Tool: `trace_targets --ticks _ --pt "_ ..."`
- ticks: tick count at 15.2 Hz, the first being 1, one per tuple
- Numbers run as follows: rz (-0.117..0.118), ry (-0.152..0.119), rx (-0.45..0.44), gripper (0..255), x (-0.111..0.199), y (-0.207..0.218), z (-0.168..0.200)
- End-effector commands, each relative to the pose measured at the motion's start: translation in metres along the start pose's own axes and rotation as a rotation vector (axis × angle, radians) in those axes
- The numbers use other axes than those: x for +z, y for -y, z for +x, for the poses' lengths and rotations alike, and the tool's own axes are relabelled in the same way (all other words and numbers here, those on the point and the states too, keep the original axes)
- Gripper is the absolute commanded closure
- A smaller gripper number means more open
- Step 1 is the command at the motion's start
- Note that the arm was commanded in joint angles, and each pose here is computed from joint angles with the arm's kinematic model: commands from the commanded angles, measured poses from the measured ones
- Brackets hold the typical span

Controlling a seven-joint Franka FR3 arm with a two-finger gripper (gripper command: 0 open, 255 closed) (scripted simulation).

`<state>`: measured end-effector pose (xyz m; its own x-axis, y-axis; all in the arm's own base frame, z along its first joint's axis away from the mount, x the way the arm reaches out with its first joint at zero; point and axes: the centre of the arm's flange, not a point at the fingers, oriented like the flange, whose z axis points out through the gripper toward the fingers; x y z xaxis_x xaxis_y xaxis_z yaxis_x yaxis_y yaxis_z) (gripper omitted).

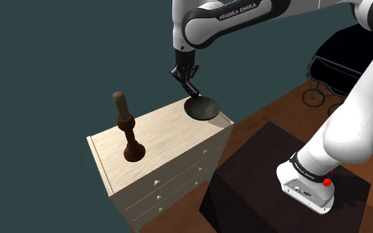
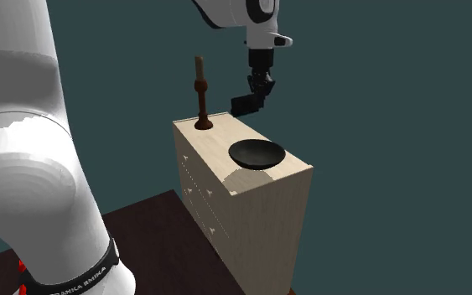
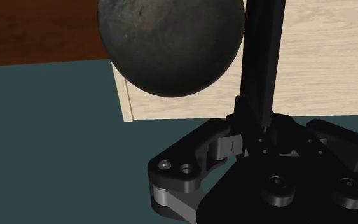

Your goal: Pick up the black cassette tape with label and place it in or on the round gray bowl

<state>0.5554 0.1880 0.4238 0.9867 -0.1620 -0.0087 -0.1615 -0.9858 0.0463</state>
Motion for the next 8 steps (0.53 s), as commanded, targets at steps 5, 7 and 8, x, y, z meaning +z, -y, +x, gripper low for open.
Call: trace_targets --ticks 5,7,8 --pt "0.001 0.000 -0.001 255 0.001 -0.078 -0.001" --pt "0.001 0.000 -0.001 255 0.012 -0.077 -0.001" --pt "0.001 0.000 -0.001 255 0.017 -0.077 -0.001"
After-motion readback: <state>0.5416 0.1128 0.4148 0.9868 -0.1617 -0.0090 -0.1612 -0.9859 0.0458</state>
